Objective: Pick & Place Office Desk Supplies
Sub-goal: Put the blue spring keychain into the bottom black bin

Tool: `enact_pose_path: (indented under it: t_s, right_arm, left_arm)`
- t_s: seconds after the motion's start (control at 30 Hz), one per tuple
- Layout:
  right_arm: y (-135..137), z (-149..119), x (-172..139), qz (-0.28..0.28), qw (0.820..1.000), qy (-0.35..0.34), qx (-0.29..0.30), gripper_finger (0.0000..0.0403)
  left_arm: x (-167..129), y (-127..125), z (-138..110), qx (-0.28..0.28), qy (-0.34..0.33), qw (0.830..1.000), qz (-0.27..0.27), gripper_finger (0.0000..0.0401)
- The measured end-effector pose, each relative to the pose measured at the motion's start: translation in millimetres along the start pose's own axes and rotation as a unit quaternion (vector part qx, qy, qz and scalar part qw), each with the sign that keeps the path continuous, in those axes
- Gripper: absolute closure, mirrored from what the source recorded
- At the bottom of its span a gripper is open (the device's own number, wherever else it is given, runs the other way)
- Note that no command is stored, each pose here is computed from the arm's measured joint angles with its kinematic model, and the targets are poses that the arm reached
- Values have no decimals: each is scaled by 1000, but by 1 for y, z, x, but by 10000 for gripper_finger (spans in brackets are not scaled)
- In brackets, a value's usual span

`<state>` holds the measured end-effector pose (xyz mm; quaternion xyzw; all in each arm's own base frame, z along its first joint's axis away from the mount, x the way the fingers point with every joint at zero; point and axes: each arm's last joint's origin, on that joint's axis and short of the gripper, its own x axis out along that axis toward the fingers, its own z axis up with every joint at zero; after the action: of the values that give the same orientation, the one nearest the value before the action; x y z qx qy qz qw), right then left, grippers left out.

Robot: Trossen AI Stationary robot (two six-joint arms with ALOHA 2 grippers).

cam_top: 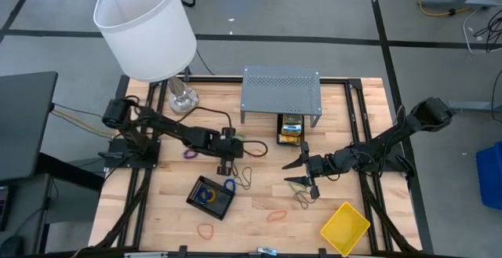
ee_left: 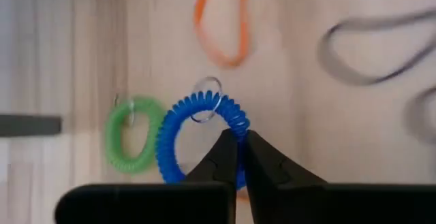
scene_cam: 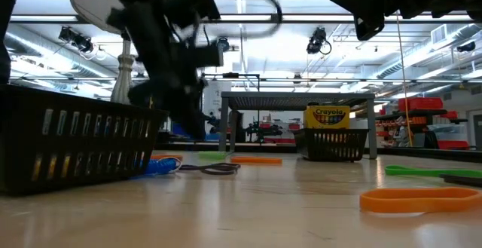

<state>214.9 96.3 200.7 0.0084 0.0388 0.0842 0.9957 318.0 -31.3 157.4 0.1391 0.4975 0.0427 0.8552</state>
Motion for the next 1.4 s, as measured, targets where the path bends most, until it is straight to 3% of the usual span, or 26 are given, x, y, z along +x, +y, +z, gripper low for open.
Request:
enact_pose_path:
  t_s: [0.2,0.37,0.53,0.67,0.93,1.2,1.4]
  right_arm:
    - [0,0,0,0,1000,0,0,231]
    - [0,-1,0,0,1000,3,-1,231]
    - [0,0,0,0,1000,2,-1,231]
    - [0,0,0,0,1000,0,0,231]
    - [0,0,0,0,1000,0,1,231]
    - [0,0,0,0,1000,-1,1,231]
    - [0,0,0,0,1000,-1,-2,231]
  left_arm:
    - [-54,-13,12,-26,-88,992,-84,391]
    - [-91,-37,11,-44,-211,962,-169,391]
    - [-98,-62,-12,-72,-309,919,-234,391]
    - [-88,-77,-42,-97,-313,906,-268,391]
    - [-76,-96,-80,-130,-241,921,-278,391]
    - [-68,-100,-103,-138,-129,951,-244,390]
    - [-68,-101,-104,-135,-118,949,-257,315]
